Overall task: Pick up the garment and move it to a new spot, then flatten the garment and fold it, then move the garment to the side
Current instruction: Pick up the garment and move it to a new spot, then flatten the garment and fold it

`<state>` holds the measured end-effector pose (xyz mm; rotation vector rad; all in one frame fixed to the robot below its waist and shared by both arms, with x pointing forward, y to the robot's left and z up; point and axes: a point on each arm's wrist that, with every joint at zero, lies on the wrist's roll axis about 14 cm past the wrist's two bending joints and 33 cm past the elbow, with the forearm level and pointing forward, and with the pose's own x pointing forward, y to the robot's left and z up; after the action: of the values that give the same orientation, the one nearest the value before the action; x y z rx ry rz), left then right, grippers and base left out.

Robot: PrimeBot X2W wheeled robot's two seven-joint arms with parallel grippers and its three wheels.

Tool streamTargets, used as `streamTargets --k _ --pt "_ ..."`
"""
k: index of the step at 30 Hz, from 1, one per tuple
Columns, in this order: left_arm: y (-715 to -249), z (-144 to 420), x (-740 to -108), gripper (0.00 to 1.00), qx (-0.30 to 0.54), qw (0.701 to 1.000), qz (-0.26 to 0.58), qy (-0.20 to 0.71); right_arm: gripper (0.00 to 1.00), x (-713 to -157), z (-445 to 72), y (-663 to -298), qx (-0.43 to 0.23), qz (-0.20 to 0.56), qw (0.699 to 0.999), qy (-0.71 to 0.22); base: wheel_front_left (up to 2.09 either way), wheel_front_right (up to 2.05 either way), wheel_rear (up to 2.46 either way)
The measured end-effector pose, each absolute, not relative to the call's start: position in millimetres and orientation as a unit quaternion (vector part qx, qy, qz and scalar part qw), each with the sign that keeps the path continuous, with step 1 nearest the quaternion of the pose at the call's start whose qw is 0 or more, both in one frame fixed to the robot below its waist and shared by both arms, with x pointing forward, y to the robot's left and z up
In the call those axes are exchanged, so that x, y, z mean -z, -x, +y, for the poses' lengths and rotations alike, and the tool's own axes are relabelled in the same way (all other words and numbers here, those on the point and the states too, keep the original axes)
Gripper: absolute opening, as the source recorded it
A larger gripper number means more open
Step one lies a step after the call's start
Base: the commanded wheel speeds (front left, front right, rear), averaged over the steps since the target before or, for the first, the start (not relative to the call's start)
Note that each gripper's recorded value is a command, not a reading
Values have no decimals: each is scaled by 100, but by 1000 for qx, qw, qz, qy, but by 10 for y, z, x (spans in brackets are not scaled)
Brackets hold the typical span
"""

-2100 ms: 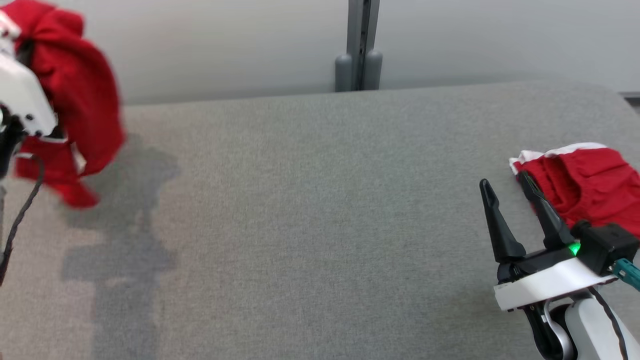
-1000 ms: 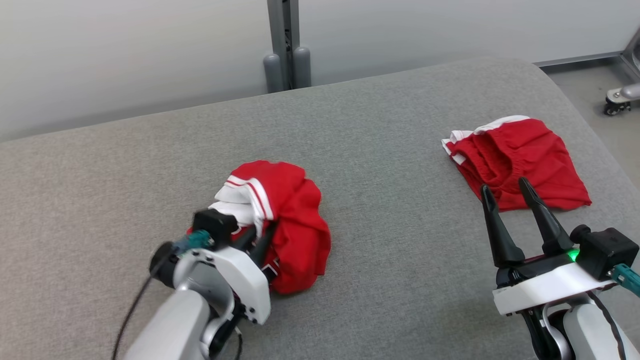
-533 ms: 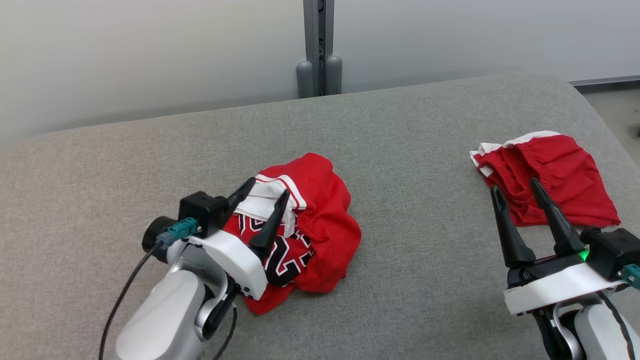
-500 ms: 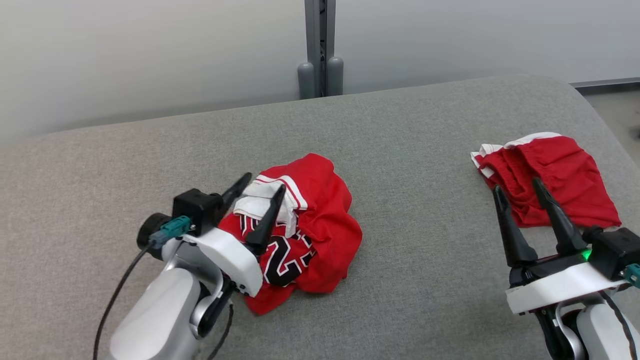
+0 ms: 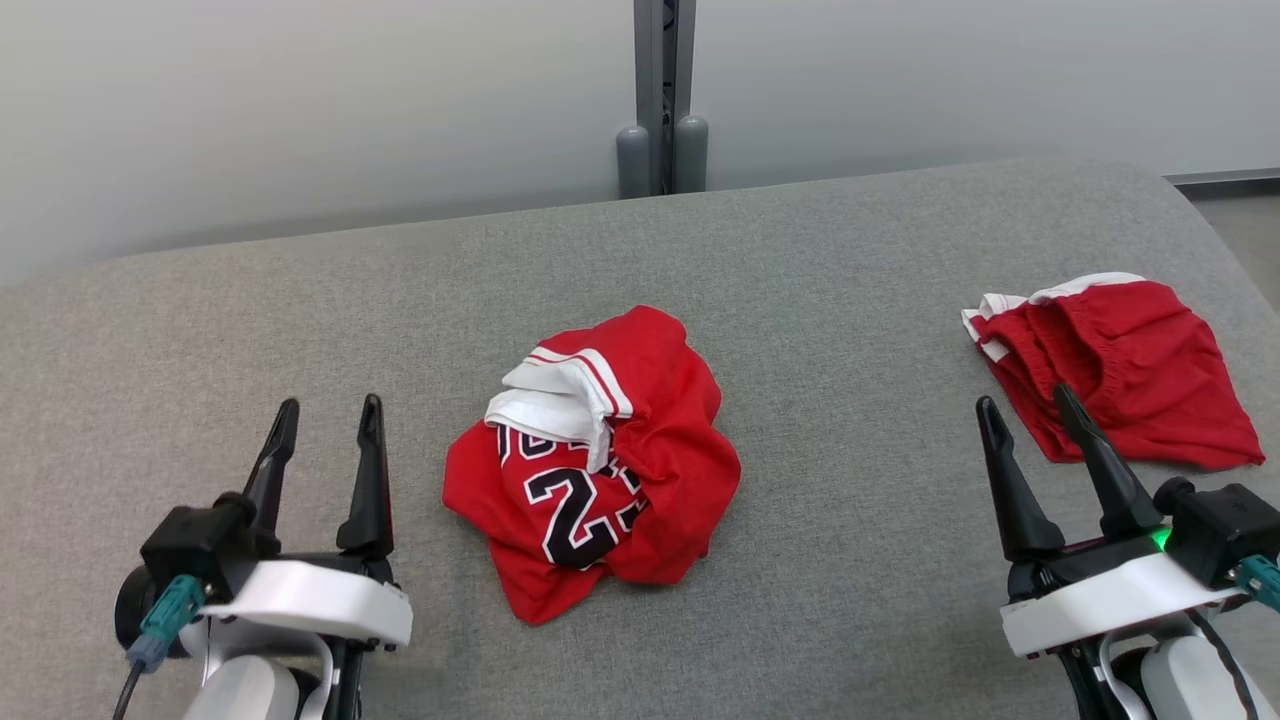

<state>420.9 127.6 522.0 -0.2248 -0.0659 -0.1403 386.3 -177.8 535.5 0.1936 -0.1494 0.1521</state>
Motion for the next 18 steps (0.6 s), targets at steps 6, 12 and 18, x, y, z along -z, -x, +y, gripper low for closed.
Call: streamTargets --k 6,12,18 --pt "-4047 1478 -5144 100 19 992 -33 117 100 -5325 -1714 -3877 -81 -71 989 -104 0 0 0" --pt "-3916 1492 -5118 100 9 993 -37 115 100 -5318 -1749 -3877 -75 -71 989 -103 0 0 0" --pt "-3908 1521 -5117 100 7 993 -41 114 100 -5349 -1749 -3887 -76 -76 989 -98 0 0 0"
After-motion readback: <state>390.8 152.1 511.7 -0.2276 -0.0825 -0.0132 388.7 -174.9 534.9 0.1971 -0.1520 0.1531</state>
